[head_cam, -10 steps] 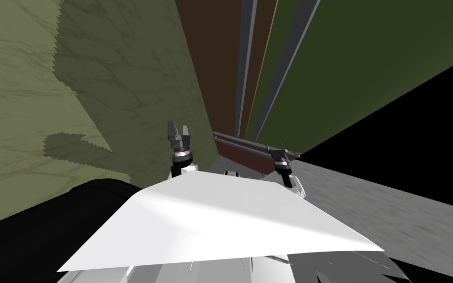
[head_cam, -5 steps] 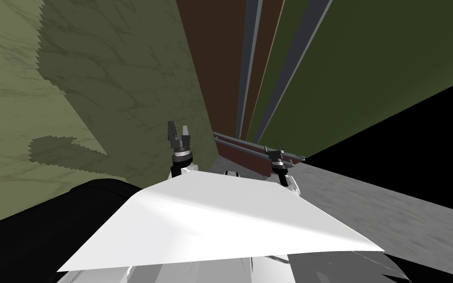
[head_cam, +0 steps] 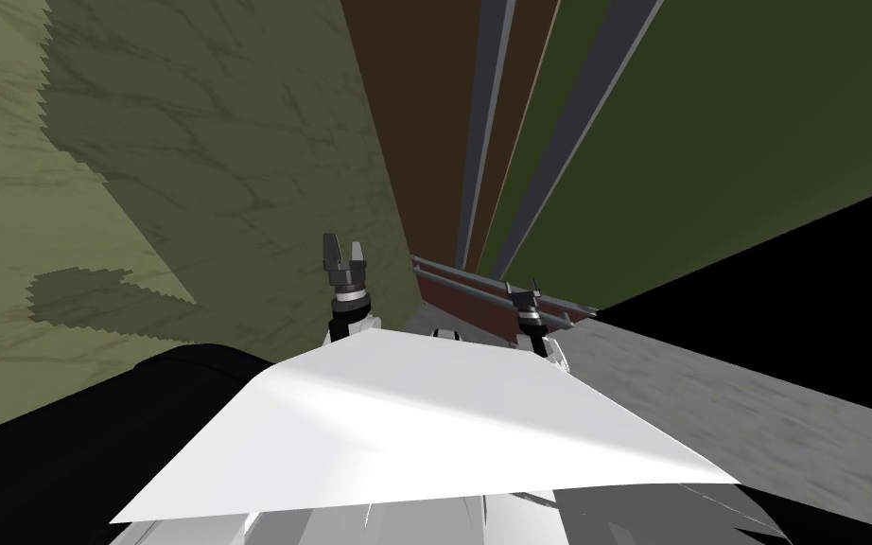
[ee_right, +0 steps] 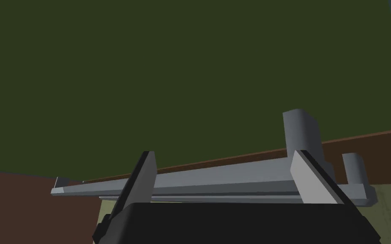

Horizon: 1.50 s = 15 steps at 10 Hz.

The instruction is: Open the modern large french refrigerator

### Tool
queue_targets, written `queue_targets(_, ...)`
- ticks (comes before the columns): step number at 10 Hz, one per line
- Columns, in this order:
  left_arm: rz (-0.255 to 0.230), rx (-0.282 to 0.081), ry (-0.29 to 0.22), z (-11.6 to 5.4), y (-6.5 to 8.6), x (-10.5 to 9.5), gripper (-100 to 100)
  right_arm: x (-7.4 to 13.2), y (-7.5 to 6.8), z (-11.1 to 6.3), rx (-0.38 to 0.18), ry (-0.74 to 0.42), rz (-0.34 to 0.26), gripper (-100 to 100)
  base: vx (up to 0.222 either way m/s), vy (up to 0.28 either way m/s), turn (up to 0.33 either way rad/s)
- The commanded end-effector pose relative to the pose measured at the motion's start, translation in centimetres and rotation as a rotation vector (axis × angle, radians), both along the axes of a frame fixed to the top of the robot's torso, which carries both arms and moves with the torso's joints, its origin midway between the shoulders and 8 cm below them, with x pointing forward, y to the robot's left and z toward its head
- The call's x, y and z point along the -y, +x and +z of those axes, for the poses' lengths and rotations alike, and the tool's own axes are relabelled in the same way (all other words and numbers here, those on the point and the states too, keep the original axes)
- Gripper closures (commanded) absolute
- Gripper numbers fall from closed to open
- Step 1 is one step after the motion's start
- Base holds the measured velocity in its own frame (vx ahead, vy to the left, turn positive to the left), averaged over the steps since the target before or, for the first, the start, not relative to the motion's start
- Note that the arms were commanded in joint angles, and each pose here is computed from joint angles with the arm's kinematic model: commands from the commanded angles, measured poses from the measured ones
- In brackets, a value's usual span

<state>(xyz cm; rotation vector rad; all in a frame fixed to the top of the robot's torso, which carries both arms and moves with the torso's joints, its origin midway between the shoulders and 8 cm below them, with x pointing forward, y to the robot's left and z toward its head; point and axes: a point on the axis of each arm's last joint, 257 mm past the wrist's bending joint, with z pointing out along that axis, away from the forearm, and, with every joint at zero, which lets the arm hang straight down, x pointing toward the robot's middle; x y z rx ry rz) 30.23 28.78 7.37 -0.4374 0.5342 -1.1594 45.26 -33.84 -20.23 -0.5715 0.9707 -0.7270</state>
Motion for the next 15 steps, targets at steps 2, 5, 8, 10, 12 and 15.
queue_targets(2,0.000,0.000,0.000,0.0,0.0,0.0,0,-1.8,0.5,-2.1,-0.013,-0.042,-0.042,-100,0.066,0.010,0.044)
queue_targets(5,0.000,0.000,0.000,0.0,0.0,0.0,0,-4.3,0.7,-3.5,-0.022,-0.032,-0.063,-100,0.053,0.009,0.023)
queue_targets(8,0.000,0.000,0.000,0.0,0.0,0.0,0,-4.3,1.8,-2.7,-0.022,-0.026,-0.061,-100,0.018,0.009,-0.001)
queue_targets(10,0.000,0.000,0.000,0.0,0.0,0.0,0,-3.9,2.9,-1.8,-0.022,-0.026,-0.059,-100,0.014,0.045,-0.013)
queue_targets(12,0.000,0.000,0.000,0.0,0.0,0.0,0,-4.4,1.6,-2.9,-0.022,-0.026,-0.062,100,0.001,-0.002,0.002)
queue_targets(15,0.000,0.000,0.000,0.0,0.0,0.0,0,-5.7,1.7,-2.5,-0.011,-0.027,-0.003,100,-0.047,-0.064,0.039)
